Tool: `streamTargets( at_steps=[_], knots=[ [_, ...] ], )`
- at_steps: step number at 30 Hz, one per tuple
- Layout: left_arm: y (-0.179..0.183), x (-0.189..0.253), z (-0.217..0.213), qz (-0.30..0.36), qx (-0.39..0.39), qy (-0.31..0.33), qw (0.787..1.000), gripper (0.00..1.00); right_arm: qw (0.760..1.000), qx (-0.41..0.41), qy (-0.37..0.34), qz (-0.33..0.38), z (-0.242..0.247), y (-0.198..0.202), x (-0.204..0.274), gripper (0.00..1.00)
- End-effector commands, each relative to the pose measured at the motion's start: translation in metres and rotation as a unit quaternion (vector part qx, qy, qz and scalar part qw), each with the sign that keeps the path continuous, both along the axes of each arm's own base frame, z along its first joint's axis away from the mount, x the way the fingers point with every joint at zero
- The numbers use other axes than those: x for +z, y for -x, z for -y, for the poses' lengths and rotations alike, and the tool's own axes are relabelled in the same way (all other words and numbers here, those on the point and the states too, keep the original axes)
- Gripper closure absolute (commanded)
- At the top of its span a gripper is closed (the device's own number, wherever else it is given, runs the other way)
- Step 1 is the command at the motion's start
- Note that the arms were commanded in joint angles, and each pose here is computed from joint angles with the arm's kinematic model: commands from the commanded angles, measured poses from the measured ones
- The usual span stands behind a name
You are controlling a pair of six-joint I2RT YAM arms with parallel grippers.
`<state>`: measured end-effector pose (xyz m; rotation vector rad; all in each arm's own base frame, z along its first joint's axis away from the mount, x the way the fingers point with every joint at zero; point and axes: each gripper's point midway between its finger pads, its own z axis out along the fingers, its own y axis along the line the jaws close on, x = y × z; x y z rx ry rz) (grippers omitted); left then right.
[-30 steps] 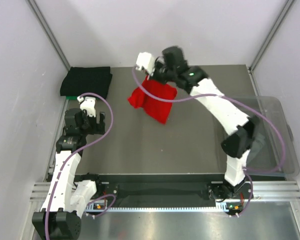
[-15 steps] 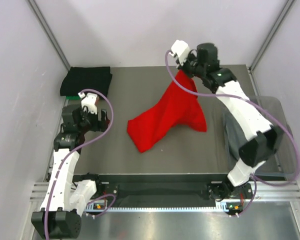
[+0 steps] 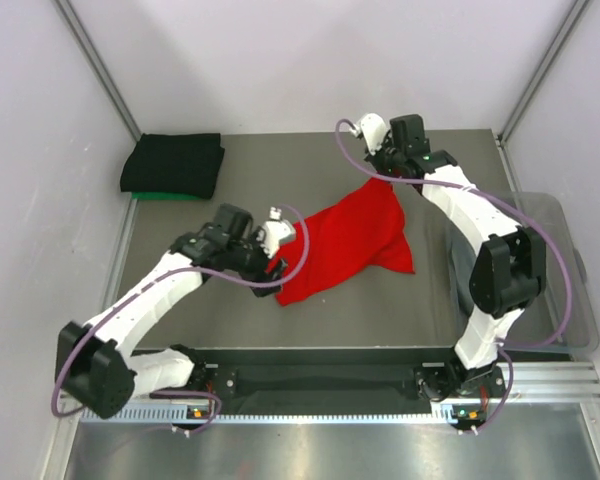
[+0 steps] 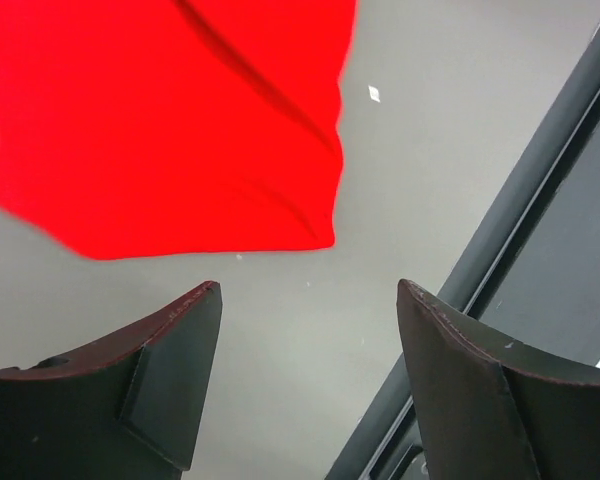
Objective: Fold and stack the t-shirts
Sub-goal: Flatten the tshirt out
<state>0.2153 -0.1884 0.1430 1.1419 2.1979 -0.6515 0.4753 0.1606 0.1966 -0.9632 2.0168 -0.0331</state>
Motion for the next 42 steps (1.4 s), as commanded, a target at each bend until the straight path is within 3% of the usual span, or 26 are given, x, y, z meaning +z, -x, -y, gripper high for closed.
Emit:
streamTargets(
  at_steps=[1, 5, 18, 23, 25, 28, 30, 31, 35, 42],
  knots=[
    [0.008, -0.033, 0.005, -0.005, -0.057, -0.086, 0.995, 0.26, 0.995, -0.034, -0.035, 0.083, 0.013, -0.012, 0.069, 1.0],
    [0.018, -0.061, 0.016, -0.036, -0.079, -0.115, 0.99, 0.29, 0.996, -0.035, -0.032, 0.081, 0.017, -0.006, 0.067, 1.0],
    [-0.004, -0.096, 0.027, -0.048, -0.072, -0.15, 0.985, 0.34, 0.996, -0.033, -0.043, 0.069, 0.016, -0.004, 0.056, 1.0],
    [-0.009, -0.099, 0.031, -0.069, -0.067, -0.163, 0.982, 0.57, 0.996, -0.031, -0.046, 0.065, 0.014, -0.002, 0.053, 1.0],
    [-0.013, -0.096, 0.033, -0.062, -0.065, -0.159, 0.983, 0.58, 0.996, -0.032, -0.045, 0.065, 0.016, -0.001, 0.051, 1.0],
    [-0.015, -0.094, 0.034, -0.059, -0.062, -0.159, 0.984, 0.79, 0.996, -0.033, -0.044, 0.064, 0.017, 0.0, 0.048, 1.0],
    [-0.017, -0.09, 0.031, -0.051, -0.054, -0.162, 0.984, 1.0, 0.996, -0.033, -0.045, 0.066, 0.017, 0.002, 0.05, 1.0],
    [-0.017, -0.088, 0.029, -0.047, -0.053, -0.163, 0.984, 1.0, 0.996, -0.033, -0.046, 0.066, 0.018, 0.003, 0.05, 1.0],
    [-0.02, -0.07, 0.022, -0.015, -0.045, -0.164, 0.985, 1.0, 0.995, -0.035, -0.05, 0.077, 0.021, 0.007, 0.062, 1.0],
    [-0.053, 0.037, -0.035, 0.177, 0.021, -0.156, 0.972, 1.0, 0.989, 0.014, -0.102, 0.103, 0.011, 0.048, 0.107, 1.0]
  ],
)
